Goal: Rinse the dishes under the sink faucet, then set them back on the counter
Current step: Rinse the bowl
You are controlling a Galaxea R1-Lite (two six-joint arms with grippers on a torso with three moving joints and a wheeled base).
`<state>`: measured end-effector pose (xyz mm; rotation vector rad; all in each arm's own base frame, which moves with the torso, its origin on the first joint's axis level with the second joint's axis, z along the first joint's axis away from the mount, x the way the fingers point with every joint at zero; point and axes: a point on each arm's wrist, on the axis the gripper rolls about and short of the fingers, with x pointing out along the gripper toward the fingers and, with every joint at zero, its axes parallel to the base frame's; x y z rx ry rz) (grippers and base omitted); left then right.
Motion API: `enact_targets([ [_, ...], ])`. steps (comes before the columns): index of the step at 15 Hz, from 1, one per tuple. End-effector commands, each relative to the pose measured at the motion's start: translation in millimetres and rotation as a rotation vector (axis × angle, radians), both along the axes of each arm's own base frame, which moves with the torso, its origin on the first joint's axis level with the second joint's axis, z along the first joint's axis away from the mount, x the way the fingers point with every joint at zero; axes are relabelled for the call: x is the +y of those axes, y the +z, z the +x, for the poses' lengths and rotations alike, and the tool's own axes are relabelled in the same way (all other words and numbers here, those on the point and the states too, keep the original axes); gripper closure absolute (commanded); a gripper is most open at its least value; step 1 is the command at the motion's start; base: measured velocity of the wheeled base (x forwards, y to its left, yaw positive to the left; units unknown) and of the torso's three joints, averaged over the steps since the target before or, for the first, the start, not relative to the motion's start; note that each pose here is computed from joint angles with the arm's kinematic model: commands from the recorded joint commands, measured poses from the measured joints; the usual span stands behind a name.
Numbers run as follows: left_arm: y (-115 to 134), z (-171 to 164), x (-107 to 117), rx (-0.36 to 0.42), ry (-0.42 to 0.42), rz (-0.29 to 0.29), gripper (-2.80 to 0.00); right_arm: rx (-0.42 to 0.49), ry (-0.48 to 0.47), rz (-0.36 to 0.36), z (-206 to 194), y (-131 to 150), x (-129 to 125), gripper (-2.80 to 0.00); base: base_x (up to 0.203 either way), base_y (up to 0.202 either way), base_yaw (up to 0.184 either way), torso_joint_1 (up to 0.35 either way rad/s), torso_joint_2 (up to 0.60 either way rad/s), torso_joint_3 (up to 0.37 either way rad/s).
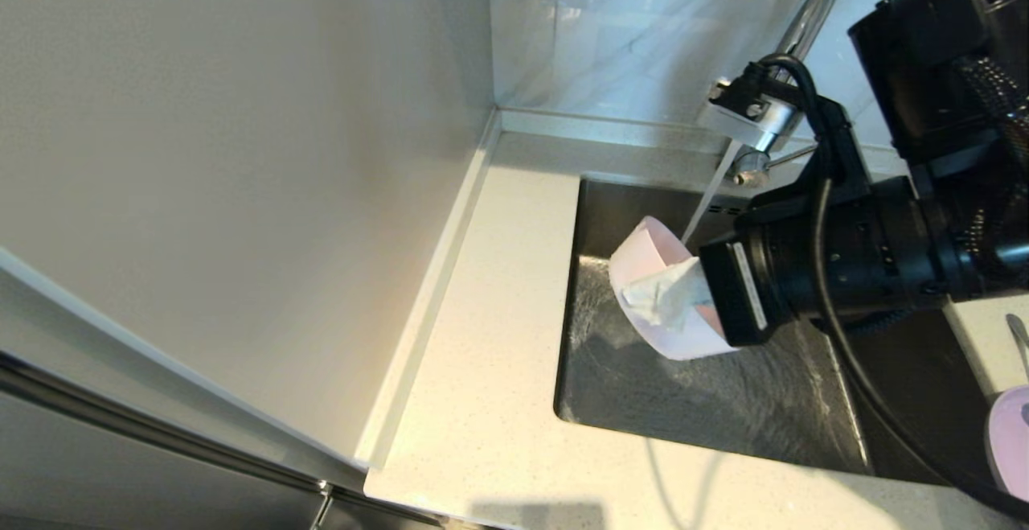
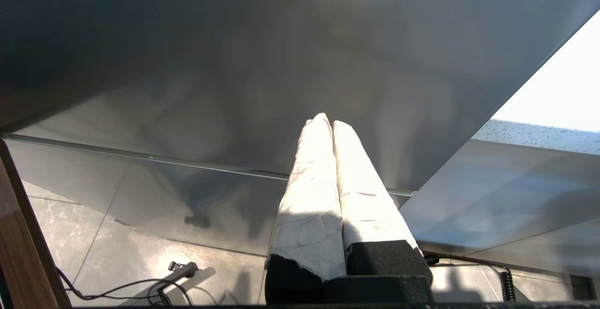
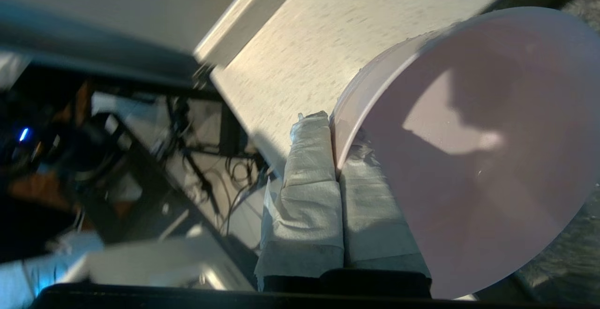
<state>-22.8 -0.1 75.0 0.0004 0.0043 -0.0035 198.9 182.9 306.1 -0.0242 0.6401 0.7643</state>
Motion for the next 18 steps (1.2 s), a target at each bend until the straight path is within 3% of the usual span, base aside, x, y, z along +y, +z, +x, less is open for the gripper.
enact_targets([
  [1,0,0,0,0.0,-0.001,0.0,0.0,0.004,-0.153,-0.037,16,-9,18,0.0,0.0,0.0,0.0,0.0,0.0,0.0],
  [3,0,0,0,0.0,0.0,0.0,0.0,-0.027,-0.276,-0.051,22,-9,19,0.0,0.0,0.0,0.0,0.0,0.0,0.0],
  [7,0,0,0,0.0,0.0,0.0,0.0,-0.083,-0.385,-0.005,43,-9,34,0.0,0.0,0.0,0.0,0.0,0.0,0.0],
  [14,0,0,0,0.0,0.0,0.0,0.0,-0.062,-0.492,-0.002,93,-26,27,0.0,0.0,0.0,0.0,0.0,0.0,0.0],
  [18,0,0,0,0.0,0.0,0.0,0.0,-0.058,-0.469,0.031,124,-26,13,0.0,0.0,0.0,0.0,0.0,0.0,0.0],
])
